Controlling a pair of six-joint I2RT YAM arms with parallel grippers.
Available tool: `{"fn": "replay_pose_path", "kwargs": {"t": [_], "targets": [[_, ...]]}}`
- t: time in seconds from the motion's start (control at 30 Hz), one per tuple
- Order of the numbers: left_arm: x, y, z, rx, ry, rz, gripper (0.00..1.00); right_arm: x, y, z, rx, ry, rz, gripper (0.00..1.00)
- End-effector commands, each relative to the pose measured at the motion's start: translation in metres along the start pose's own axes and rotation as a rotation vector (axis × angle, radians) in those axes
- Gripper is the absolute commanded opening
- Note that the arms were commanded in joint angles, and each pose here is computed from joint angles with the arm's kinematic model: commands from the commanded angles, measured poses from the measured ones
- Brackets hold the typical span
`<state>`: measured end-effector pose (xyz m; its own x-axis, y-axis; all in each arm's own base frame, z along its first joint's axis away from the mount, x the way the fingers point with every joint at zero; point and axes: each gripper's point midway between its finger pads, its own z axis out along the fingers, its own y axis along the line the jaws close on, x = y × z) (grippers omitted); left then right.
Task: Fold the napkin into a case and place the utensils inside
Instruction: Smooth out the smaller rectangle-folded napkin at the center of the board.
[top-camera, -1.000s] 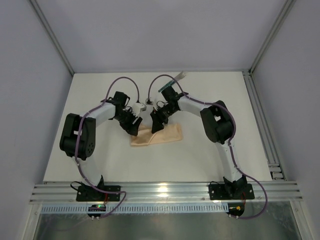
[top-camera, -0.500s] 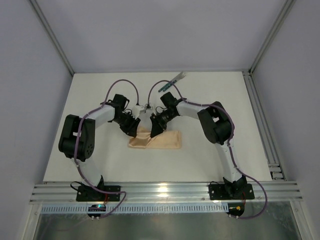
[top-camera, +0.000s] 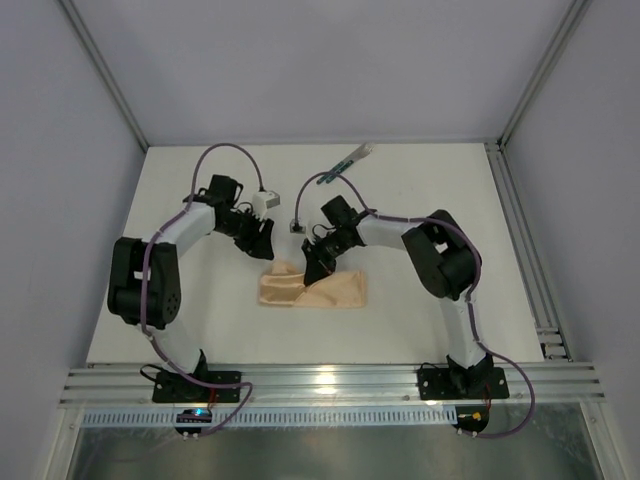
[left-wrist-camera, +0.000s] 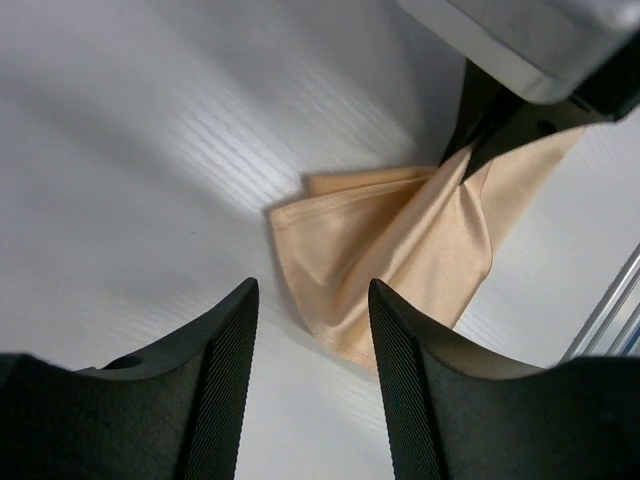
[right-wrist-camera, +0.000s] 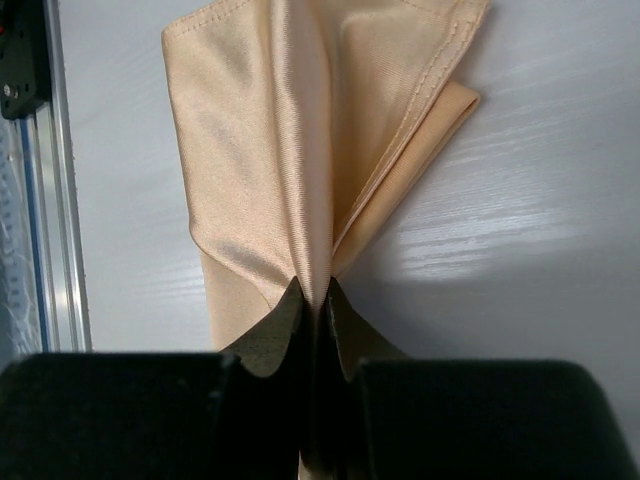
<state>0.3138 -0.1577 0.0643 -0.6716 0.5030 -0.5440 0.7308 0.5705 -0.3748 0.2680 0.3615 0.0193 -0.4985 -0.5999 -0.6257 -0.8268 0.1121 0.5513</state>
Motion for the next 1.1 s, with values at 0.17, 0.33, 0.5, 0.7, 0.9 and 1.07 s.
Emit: {"fn": "replay_pose_path", "kwargs": {"t": [0.17,0.33,0.5,0.7,0.9,1.07], "targets": [[-0.036,0.004,-0.009,0.031,-0.122,-0.070,0.43,0.000,0.005,-0.010,0.156,0.008,-0.256,0.04],[-0.019,-0.009,0.002,0.083,-0.080,-0.072,0.44,-0.005,0.018,-0.015,0.191,-0.027,-0.376,0.04],[-0.013,-0.026,0.005,0.090,-0.066,-0.007,0.44,-0.009,0.028,-0.018,0.226,-0.014,-0.449,0.04],[-0.007,-0.042,0.014,0.087,-0.011,0.060,0.43,-0.020,0.043,-0.021,0.194,-0.051,-0.479,0.04],[0.010,-0.035,0.020,0.027,0.075,0.078,0.38,-0.031,0.055,-0.032,0.196,-0.079,-0.517,0.04],[0.024,-0.040,0.020,0.032,0.119,0.099,0.38,-0.044,0.075,-0.041,0.158,-0.127,-0.557,0.04]]}}
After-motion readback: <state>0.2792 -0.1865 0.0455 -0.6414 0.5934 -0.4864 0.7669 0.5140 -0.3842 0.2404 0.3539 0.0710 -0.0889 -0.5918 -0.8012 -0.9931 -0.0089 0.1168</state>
